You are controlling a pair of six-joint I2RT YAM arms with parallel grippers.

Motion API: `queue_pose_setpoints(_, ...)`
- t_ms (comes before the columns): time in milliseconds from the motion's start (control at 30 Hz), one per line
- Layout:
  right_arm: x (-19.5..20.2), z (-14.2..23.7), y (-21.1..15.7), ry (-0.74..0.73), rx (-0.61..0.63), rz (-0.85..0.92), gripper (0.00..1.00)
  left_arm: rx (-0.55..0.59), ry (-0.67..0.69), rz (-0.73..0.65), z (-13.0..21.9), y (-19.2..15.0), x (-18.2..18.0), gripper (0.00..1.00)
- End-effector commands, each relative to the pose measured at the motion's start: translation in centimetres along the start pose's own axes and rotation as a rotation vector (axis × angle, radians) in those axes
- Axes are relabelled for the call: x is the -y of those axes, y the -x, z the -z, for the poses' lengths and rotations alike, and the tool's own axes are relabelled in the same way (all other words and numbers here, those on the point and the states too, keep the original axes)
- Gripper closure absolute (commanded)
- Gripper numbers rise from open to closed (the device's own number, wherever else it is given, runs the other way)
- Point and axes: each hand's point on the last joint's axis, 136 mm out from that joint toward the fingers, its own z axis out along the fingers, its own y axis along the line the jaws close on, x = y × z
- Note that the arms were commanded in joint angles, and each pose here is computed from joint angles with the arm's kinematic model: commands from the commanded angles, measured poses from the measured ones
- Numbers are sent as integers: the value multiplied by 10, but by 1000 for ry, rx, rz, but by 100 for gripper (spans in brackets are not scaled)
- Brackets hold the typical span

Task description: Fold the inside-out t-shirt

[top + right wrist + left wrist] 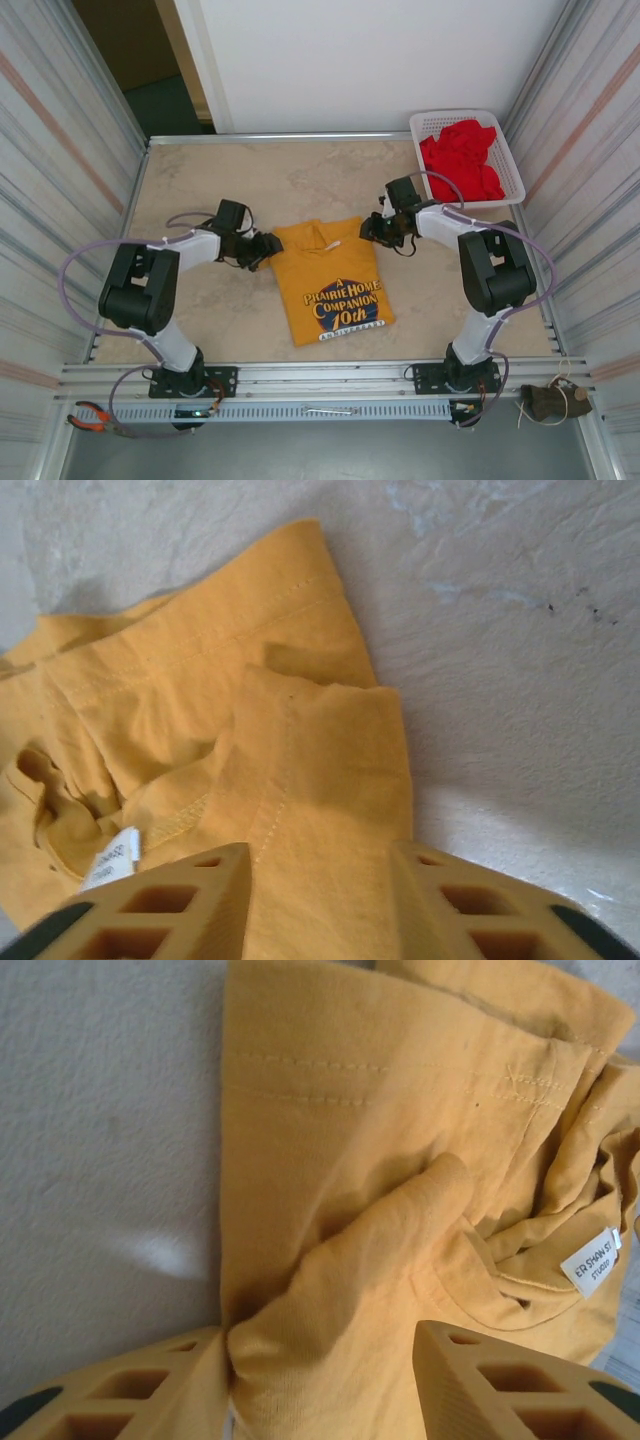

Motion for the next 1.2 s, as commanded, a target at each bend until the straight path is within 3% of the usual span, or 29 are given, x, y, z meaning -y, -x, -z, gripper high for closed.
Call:
queue_pose_setpoints(0,5,-2,-11,23,-9,-49,75,15,-57,-66,0,14,18,54)
queue_pose_setpoints(100,6,1,-17,32,2,-67,81,10,-69,-87,-2,19,20,62)
queue_pose_setpoints(267,2,9,-13,24,22,-53,78,15,-81,-127,2,26,26,70)
queue_pose_setpoints(400,0,11,1,-5,37,-24,60,15,-77,-135,5,28,26,55)
queue_pose_setpoints(567,0,5,13,-29,31,-6,58,23,-54,-131,7,28,22,41)
queue_pose_setpoints(767,0,-4,15,-26,11,-7,58,11,-27,-113,2,22,10,42)
queue_pose_setpoints(1067,-2,-11,14,-14,-4,-6,65,-1,-54,-106,-3,12,5,55)
queue_pose_setpoints(1167,2,-10,16,-36,6,-3,64,0,-57,-107,-3,12,5,56)
